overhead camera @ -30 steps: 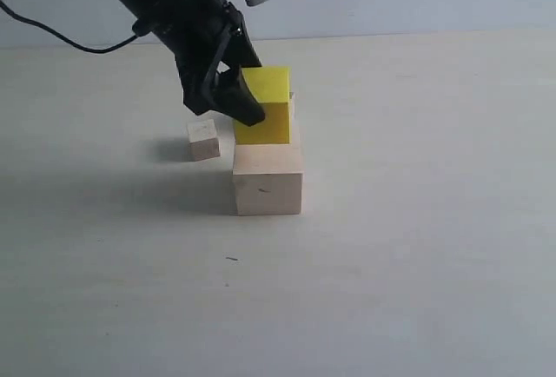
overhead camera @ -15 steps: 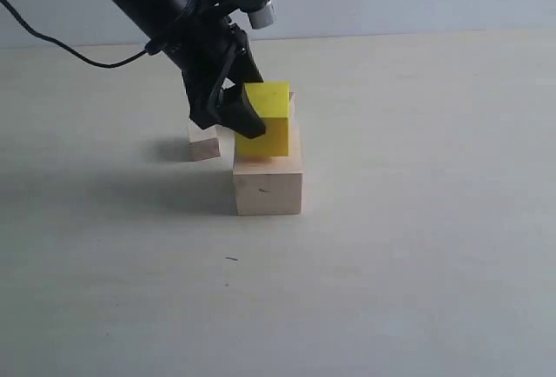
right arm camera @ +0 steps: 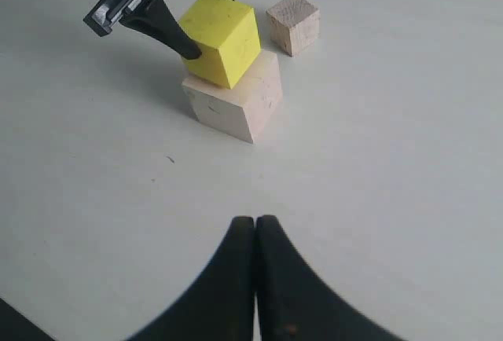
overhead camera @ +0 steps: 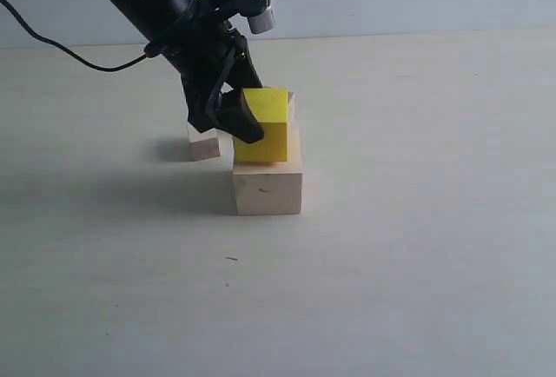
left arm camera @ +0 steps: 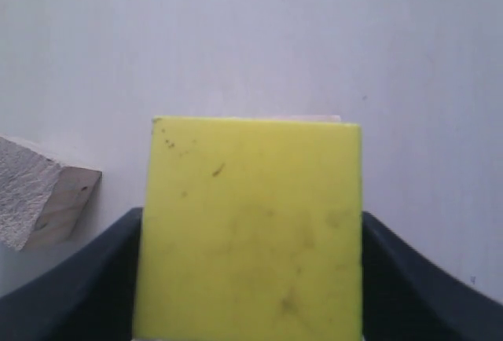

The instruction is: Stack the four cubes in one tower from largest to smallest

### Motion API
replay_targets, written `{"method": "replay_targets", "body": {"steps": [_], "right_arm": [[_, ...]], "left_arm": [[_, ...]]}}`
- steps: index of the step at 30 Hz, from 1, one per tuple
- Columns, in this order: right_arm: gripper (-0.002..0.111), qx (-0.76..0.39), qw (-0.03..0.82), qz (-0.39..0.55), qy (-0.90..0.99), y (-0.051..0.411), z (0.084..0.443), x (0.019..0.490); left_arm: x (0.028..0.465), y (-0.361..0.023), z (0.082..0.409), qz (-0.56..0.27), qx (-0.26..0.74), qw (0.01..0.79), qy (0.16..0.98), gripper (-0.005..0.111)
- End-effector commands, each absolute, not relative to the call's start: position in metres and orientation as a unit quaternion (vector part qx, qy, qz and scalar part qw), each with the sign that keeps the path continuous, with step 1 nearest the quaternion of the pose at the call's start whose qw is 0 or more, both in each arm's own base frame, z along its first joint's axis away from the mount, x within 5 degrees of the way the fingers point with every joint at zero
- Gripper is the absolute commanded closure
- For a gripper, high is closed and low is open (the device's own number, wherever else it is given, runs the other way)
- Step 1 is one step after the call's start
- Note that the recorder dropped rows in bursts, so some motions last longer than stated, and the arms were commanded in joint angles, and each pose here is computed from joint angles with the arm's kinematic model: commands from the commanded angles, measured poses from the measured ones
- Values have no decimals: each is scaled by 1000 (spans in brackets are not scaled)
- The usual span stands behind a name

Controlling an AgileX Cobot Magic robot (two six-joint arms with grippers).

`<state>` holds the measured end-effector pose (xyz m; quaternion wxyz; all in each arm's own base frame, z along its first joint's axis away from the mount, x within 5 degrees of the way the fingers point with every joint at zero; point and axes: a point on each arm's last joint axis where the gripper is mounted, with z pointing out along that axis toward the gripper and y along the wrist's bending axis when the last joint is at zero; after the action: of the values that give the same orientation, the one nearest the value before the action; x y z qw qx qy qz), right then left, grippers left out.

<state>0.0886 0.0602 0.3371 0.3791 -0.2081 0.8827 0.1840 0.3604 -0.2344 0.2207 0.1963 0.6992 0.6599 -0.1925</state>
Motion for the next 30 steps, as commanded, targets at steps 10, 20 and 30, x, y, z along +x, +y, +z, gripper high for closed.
{"method": "replay_targets", "body": {"steps": [10, 20, 30], "right_arm": [[108, -205, 384, 185, 881, 60, 337, 90], [108, -205, 384, 185, 881, 60, 337, 90], [108, -205, 384, 185, 881, 60, 337, 90]], "left_arm": [[361, -237, 225, -200, 683, 207, 671, 107], [359, -235, 215, -197, 676, 202, 681, 107], [359, -235, 210, -197, 676, 208, 679, 107]]}}
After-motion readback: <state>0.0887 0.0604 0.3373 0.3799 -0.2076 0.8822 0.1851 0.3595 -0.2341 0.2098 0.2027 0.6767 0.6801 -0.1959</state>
